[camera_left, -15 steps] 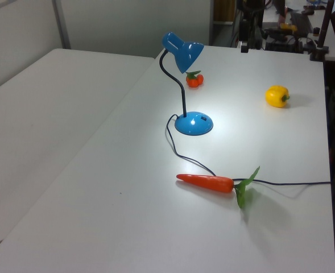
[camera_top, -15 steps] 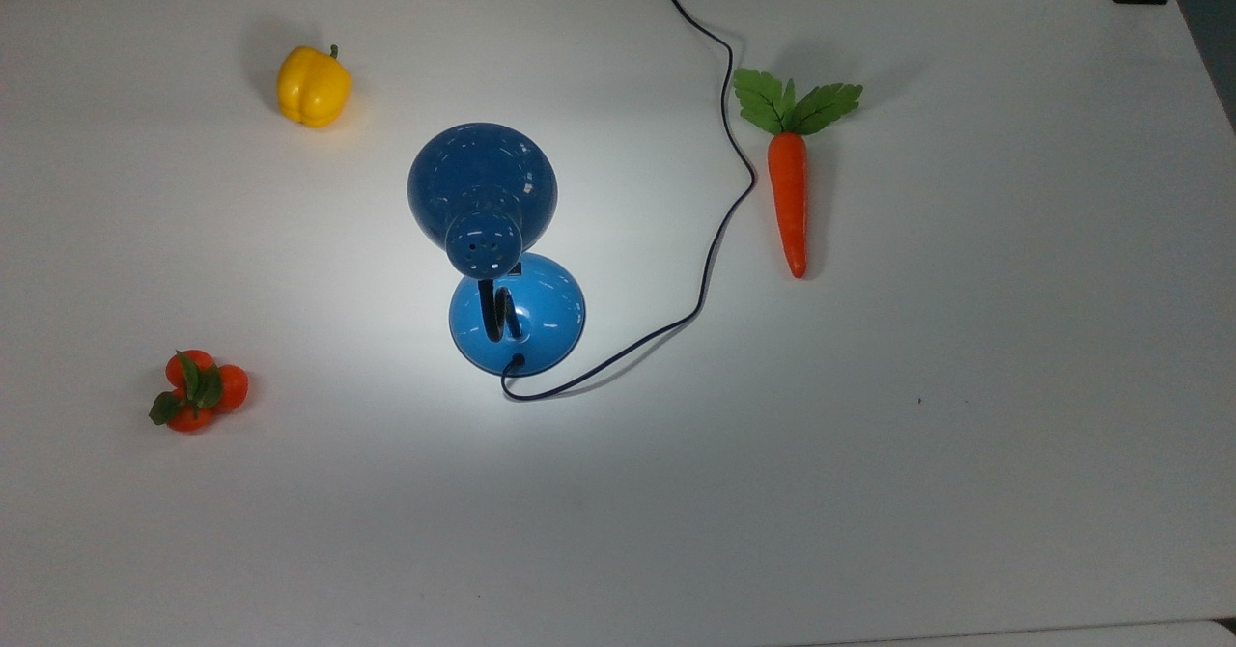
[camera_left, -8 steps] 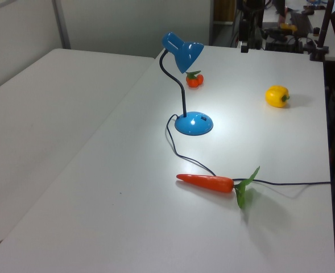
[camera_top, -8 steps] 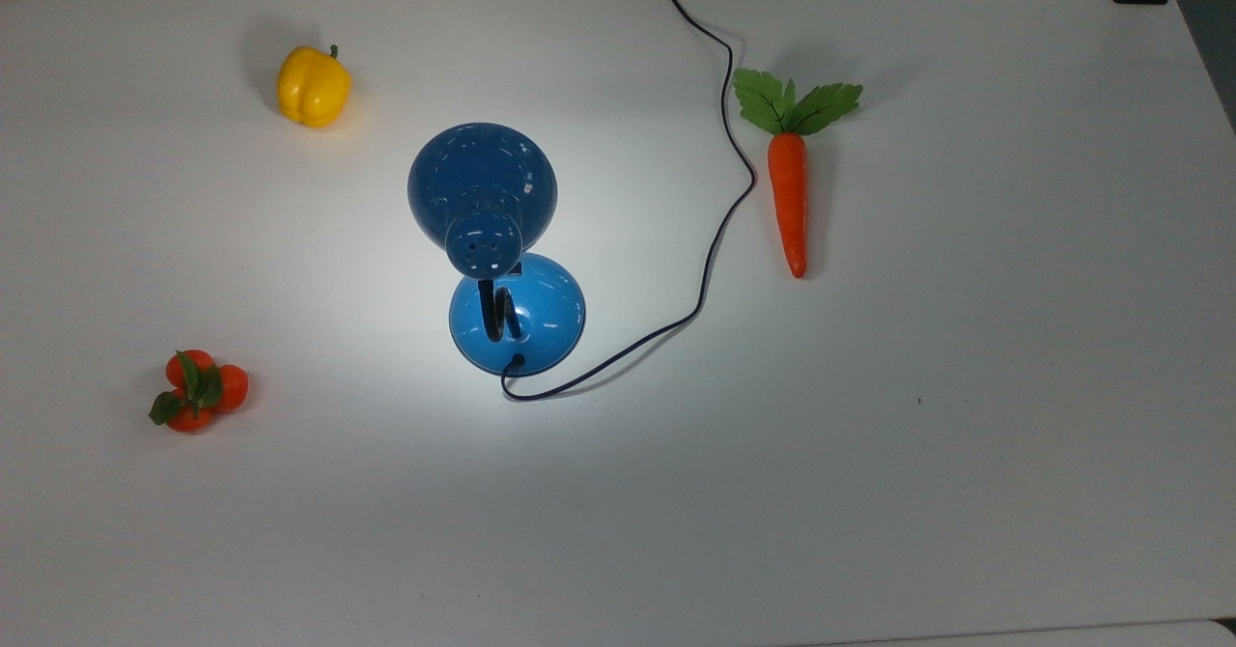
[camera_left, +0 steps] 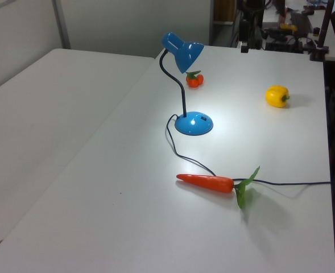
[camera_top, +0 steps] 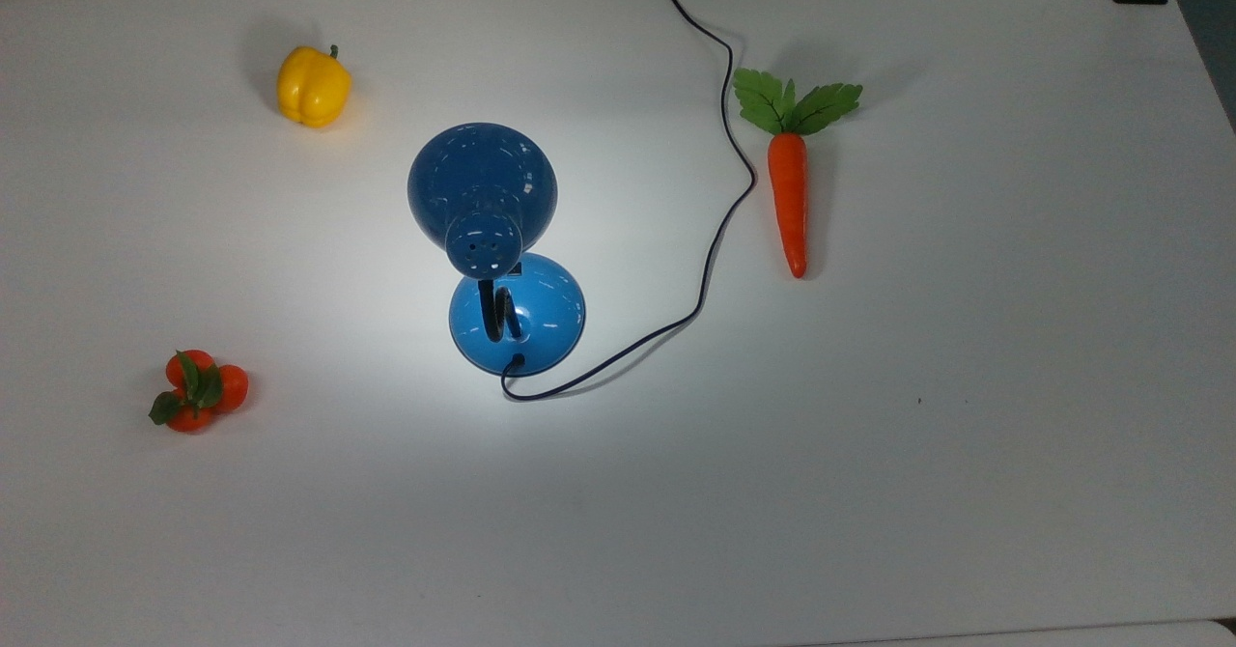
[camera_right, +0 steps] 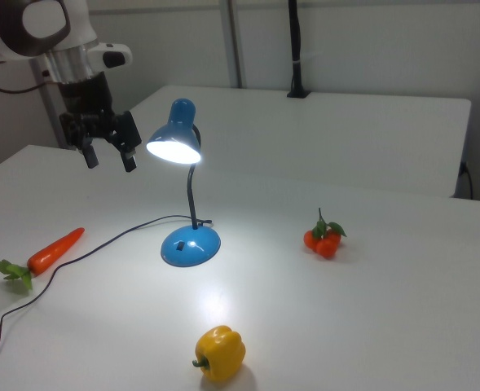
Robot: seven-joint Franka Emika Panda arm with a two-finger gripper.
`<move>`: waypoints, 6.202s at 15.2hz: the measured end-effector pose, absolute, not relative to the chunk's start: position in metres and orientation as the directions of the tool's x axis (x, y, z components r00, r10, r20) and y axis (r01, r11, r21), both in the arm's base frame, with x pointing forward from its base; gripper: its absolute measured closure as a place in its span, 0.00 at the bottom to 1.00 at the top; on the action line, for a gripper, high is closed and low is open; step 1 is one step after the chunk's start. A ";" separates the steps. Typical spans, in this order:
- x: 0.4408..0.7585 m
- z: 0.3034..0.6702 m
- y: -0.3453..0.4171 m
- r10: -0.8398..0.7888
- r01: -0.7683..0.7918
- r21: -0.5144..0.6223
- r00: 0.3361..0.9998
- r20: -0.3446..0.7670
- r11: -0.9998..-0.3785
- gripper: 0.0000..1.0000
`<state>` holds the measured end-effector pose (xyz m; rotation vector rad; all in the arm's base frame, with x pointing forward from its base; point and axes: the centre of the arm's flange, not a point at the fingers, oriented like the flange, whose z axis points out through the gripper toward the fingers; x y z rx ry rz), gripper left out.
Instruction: Turn off lamp
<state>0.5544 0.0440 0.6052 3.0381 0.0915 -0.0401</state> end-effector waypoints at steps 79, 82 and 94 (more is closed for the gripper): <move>0.608 0.320 0.035 0.093 0.086 0.042 0.971 0.220 -0.995 0.99; 0.604 0.321 0.036 0.094 0.088 0.044 0.979 0.183 -0.995 0.99; 0.568 0.449 0.071 0.130 0.135 0.089 0.990 -0.056 -0.987 0.99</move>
